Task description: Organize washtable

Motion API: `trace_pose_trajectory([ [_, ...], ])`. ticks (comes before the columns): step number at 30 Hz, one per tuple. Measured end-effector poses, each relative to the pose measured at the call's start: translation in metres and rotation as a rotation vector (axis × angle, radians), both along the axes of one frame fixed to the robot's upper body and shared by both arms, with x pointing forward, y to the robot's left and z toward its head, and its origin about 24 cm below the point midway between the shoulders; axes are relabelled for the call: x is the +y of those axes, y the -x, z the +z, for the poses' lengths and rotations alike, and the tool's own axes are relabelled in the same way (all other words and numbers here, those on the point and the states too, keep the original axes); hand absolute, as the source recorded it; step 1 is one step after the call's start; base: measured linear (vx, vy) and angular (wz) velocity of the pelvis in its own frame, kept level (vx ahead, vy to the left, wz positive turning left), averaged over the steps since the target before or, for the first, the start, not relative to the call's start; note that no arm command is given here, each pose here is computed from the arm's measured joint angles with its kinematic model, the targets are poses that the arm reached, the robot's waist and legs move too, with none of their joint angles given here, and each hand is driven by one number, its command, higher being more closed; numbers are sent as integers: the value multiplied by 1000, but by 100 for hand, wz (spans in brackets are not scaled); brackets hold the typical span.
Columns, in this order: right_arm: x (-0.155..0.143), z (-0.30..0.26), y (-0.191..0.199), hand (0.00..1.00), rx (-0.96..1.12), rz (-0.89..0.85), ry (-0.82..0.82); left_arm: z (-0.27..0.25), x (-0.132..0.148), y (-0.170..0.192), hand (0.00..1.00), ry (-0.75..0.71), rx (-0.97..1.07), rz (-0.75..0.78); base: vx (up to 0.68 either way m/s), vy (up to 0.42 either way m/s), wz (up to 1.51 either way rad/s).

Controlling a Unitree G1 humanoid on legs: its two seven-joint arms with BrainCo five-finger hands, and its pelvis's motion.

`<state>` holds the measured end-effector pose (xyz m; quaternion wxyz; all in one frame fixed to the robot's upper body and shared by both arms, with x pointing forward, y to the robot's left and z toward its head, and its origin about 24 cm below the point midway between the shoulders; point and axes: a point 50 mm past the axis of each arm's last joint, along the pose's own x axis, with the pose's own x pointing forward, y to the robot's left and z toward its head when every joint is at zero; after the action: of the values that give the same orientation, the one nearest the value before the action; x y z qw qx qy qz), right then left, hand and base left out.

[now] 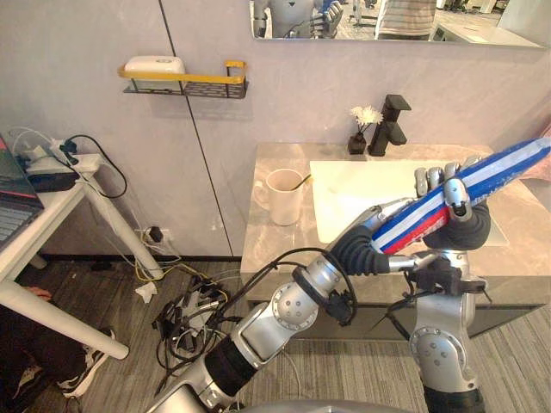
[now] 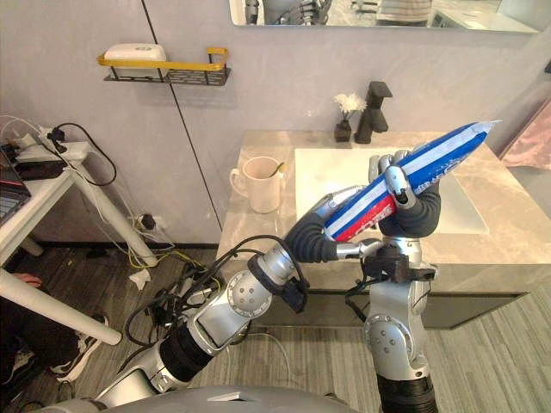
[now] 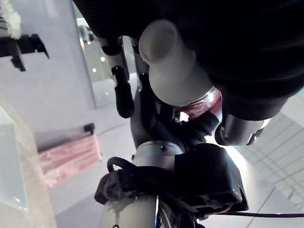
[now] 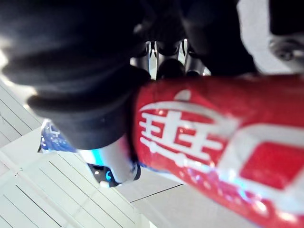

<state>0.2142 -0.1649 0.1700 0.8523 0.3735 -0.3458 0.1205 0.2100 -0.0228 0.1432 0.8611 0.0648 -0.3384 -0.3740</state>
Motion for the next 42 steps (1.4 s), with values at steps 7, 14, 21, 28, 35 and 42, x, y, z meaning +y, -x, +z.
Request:
trace_pose_trajectory([
  [7, 3, -1, 0, 100, 2, 15, 0, 5, 18, -7, 0, -24, -77, 115, 0, 0, 0],
  [14, -10, -10, -4, 100, 46, -54, -20, 15, 72, -20, 0, 40, -112, 388, 0, 0, 0],
  [21, -22, -10, -1, 100, 50, -115, -28, 7, 130, -15, 0, 50, -102, 676, 0, 0, 0],
  [28, -43, -15, 6, 100, 71, -216, -25, -14, 171, -5, 0, -21, -28, 885, 14, -5, 6],
  [35, -54, -18, -6, 100, 114, -267, 71, -61, 188, -6, 0, -110, 191, 964, 8, -3, 11],
  [42, -55, 5, -37, 100, 62, -287, 213, -153, 188, 4, 0, -304, 609, 920, 35, -7, 6],
])
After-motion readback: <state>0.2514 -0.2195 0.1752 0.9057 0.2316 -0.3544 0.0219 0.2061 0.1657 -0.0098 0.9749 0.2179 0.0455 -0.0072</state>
